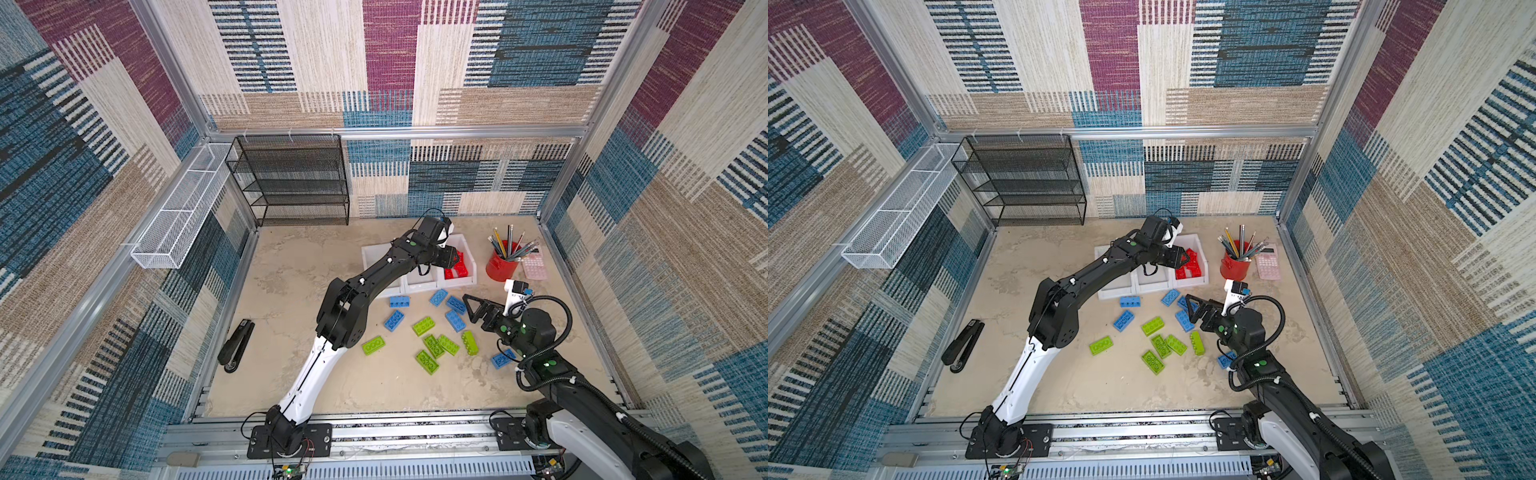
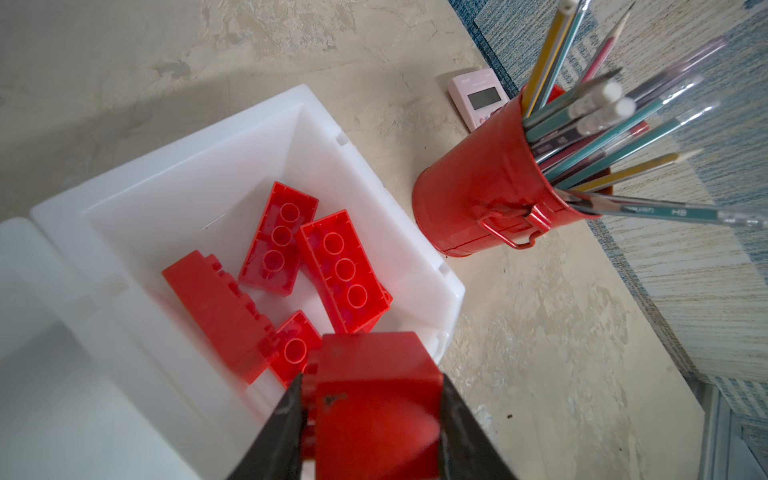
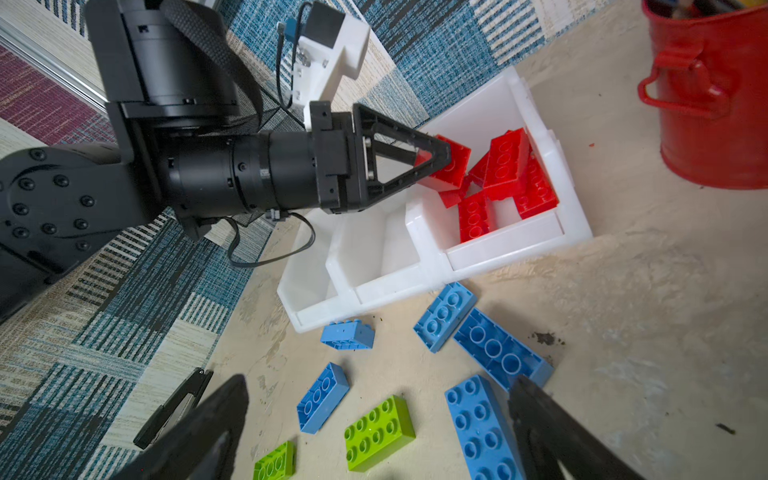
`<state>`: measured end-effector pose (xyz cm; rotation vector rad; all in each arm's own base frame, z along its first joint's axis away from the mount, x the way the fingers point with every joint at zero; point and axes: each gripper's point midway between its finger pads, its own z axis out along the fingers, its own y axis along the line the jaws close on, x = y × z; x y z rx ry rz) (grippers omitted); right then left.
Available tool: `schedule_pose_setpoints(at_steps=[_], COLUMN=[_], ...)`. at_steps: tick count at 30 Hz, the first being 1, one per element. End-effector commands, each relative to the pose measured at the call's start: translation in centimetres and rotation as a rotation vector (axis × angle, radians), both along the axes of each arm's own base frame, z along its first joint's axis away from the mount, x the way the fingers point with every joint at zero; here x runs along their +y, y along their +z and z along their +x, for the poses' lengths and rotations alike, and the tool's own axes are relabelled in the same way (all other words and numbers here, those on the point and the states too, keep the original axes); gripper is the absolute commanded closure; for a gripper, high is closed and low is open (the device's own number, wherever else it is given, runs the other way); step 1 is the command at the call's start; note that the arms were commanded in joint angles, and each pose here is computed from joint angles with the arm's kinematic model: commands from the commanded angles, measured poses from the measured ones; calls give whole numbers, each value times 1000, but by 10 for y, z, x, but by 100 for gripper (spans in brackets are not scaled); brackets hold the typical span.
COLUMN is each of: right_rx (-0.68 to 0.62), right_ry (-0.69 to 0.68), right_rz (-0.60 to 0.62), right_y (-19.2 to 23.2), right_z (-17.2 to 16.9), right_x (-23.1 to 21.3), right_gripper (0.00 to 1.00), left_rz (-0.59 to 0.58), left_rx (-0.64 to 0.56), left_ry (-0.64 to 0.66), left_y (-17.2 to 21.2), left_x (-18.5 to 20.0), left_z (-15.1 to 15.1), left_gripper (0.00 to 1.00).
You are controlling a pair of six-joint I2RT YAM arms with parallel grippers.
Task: Sort the legos into containers by color
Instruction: 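Carry the red brick with the left gripper over the compartment nearest the pencil cup, then open the left gripper to drop the brick while the right gripper reaches toward green bricks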
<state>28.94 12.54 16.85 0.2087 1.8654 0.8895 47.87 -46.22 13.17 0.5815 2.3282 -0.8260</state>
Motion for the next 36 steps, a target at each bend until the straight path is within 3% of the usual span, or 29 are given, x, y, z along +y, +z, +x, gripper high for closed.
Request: schedule_pose_setpoints(at_steps=[1,6,12,23,31,36], right_rx=[-57,-68,-58,29,236,346], right_ry=[14,16,26,86,119,104], right_rz=[20,12,-8,-105,-268,-346], right_y=[14,17,16,12,-34,-70], right_z=[1,0,2,4,-12,-30], right_x=[3,3,5,12,23,30], right_gripper=[1,1,1,3,8,9], left_rz=[-1,7,22,-29,-145,-201], left_rx=[31,19,-7,-88,-105,-49], left_ry=[-15,-26,-19,61,155,182], left_y=[-5,-4,8,55,83,70], left_x=[-1,-1,7,43,91,117], left_z=[0,2,3,-18,-69,-109], left_gripper=[62,42,27,27,29,30])
